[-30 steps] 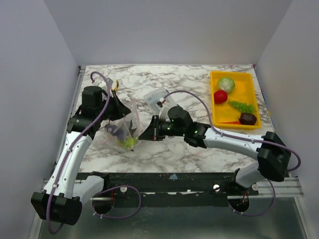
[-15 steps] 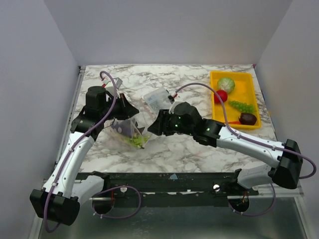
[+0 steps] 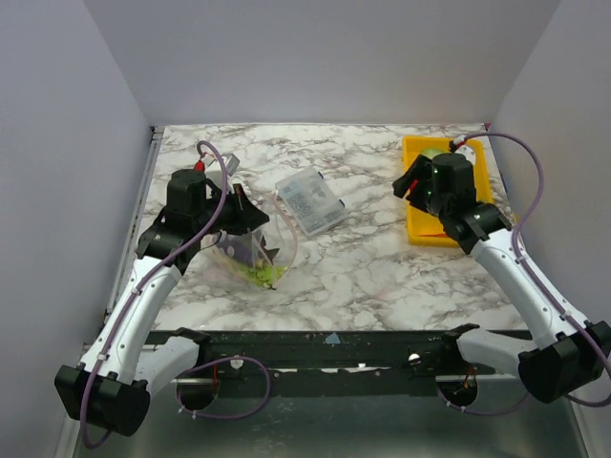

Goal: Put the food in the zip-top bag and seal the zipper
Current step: Pick up the fake fruit from the bin.

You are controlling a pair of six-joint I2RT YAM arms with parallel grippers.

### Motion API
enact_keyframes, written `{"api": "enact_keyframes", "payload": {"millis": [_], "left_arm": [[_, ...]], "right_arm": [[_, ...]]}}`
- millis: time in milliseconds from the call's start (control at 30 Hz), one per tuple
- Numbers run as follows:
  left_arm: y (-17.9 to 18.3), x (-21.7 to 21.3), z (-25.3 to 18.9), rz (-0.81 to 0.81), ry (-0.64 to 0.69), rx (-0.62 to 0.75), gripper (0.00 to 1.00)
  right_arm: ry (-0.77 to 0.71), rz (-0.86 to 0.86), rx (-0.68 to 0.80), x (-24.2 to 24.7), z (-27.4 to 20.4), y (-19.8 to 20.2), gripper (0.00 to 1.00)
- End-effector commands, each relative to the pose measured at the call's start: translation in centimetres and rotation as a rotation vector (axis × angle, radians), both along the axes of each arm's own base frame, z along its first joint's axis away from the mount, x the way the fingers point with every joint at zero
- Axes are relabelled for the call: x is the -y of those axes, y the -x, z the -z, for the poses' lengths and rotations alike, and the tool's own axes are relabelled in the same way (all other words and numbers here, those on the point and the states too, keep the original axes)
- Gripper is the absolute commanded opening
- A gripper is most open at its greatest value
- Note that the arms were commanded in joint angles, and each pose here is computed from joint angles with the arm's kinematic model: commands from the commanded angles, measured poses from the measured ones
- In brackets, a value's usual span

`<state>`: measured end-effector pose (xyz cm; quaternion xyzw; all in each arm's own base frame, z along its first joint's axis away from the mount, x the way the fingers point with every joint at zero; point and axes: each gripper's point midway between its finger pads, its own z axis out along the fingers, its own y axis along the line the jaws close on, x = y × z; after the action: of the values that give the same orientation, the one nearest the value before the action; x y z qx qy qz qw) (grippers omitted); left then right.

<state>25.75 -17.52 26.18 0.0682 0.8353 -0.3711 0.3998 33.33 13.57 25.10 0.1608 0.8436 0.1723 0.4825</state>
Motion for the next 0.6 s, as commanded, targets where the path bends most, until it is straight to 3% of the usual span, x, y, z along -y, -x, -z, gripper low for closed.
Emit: {"api": "enact_keyframes", "payload": {"millis": [0,300,567], "left_arm": [[0.8,0.8,-1.4,0.052,0.027,0.06,0.0],[1.2,1.0,-1.3,0.064,0.022,0.065,0.0],[1.2,0.9,-1.3,0.059,0.018,0.066,0.0]], "right_arm": [[0.092,0.221,-0.111,7.8,3.4,-1.8,0.7],[0.054,0.561,-0.216,16.7,8.3,-6.6,0.7],[-0.042,0.898,-0.307,20.2,12.5,-8.7,0.7]]}}
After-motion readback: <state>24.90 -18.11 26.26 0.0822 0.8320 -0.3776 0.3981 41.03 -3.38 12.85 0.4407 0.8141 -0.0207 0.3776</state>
